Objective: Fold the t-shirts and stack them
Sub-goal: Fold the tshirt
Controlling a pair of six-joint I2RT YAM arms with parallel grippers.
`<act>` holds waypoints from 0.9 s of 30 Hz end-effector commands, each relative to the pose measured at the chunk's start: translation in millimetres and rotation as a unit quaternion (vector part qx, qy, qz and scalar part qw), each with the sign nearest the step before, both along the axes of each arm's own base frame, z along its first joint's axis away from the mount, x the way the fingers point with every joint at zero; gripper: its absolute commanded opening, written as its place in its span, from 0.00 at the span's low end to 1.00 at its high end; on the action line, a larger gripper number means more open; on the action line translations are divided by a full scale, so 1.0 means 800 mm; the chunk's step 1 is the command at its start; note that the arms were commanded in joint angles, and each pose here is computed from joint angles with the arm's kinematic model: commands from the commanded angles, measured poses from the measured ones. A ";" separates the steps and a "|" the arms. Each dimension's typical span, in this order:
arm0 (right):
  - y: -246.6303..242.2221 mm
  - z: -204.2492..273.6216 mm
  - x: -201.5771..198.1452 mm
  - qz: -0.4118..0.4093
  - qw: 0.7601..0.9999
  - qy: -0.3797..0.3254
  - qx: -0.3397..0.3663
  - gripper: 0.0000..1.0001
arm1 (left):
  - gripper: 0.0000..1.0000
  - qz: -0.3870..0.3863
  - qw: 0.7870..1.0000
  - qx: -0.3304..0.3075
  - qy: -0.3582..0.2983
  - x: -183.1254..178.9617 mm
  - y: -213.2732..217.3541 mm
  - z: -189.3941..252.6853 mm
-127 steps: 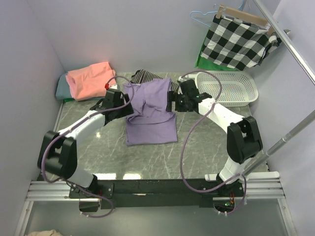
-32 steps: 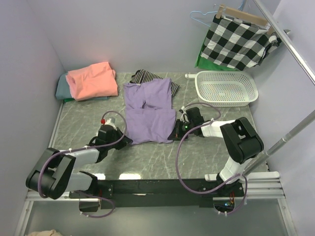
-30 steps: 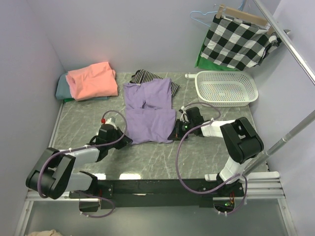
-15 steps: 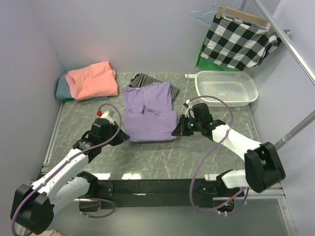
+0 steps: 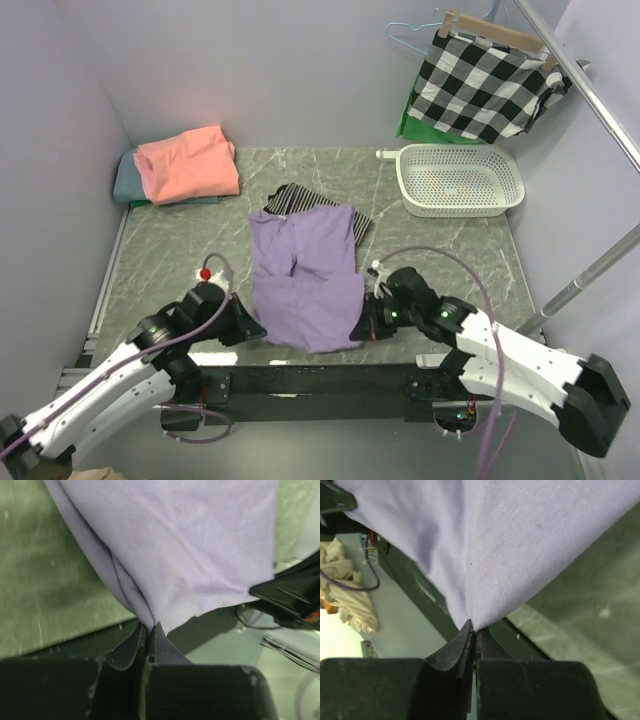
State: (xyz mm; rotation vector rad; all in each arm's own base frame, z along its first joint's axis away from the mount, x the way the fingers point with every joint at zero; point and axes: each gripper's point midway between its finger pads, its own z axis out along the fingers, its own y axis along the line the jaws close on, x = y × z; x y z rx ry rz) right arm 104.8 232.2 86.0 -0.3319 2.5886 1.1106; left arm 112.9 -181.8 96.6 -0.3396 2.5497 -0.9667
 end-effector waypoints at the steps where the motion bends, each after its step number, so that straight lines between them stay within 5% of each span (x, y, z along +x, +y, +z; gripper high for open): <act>1: -0.019 -0.005 -0.021 -0.055 0.998 0.028 0.005 0.00 | 0.01 0.035 0.998 -0.020 0.041 -0.031 0.019 0.004; 7: -0.034 0.015 0.017 -0.091 0.994 -0.047 -0.038 0.02 | 0.01 0.050 0.999 -0.008 0.009 -0.006 0.016 0.020; 11: -0.022 0.043 0.066 -0.083 0.989 -0.092 -0.085 0.00 | 0.01 0.066 0.995 0.072 -0.020 0.034 0.021 0.027; 18: -0.036 0.048 0.158 -0.095 0.983 -0.098 -0.123 0.00 | 0.01 0.082 0.985 0.120 -0.088 0.103 0.009 0.074; 27: -0.028 0.064 0.248 -0.095 0.983 -0.105 -0.116 0.00 | 0.01 0.072 0.985 0.131 -0.088 0.194 -0.008 0.048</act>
